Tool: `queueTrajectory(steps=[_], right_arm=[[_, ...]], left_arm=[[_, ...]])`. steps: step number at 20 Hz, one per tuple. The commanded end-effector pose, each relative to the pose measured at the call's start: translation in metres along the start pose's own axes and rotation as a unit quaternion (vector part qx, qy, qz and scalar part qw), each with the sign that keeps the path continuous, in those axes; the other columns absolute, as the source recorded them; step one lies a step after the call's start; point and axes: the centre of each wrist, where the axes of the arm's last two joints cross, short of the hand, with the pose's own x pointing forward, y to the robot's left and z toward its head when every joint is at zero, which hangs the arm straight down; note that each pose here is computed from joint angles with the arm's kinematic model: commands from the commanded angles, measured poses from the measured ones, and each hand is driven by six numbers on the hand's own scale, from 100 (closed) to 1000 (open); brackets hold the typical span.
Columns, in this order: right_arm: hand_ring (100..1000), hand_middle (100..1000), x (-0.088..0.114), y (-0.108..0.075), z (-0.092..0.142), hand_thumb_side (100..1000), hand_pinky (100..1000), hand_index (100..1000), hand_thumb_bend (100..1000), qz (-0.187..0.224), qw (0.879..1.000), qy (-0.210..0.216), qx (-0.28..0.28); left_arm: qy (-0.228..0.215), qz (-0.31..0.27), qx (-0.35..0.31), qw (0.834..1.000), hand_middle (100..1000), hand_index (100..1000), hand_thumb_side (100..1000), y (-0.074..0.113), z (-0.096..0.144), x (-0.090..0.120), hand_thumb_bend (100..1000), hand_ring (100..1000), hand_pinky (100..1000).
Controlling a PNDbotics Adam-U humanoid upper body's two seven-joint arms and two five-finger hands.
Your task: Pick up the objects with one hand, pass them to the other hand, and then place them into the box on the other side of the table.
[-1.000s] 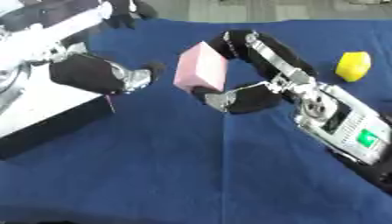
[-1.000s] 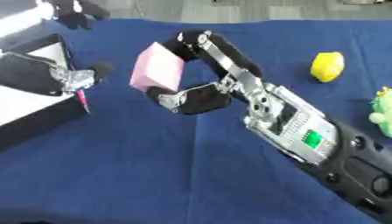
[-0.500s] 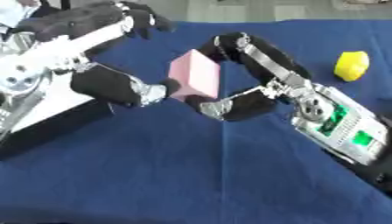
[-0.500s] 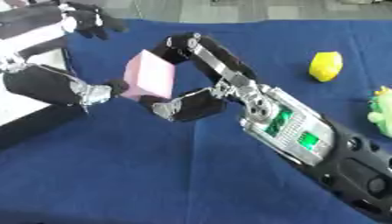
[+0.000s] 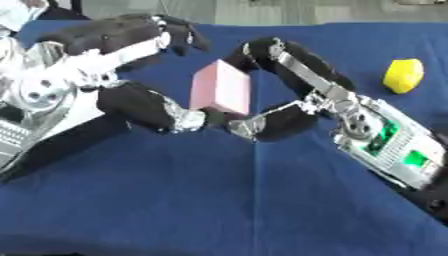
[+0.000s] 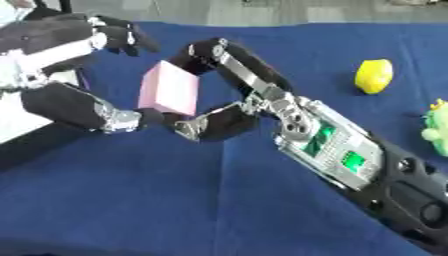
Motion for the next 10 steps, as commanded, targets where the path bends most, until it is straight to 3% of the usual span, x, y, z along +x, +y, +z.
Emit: queueTrajectory(steps=[1,10], right_arm=[[650,452,0.0085,-0.0043,-0.0016,100,792,547,100,0.013,1.0,-0.016,0.001],[645,448,0.0089,-0.0035,-0.0019,100,788,543,100,0.021,1.0,-0.016,0.005]], left_arm=[[-0.001,-0.01,-0.001,1.0,853,903,643,0.0061,0.0004,0.0007,483,838,849],[0.005,-0.006,0.003,1.0,845,894,600,0.0029,-0.0071,-0.0007,425,829,842]])
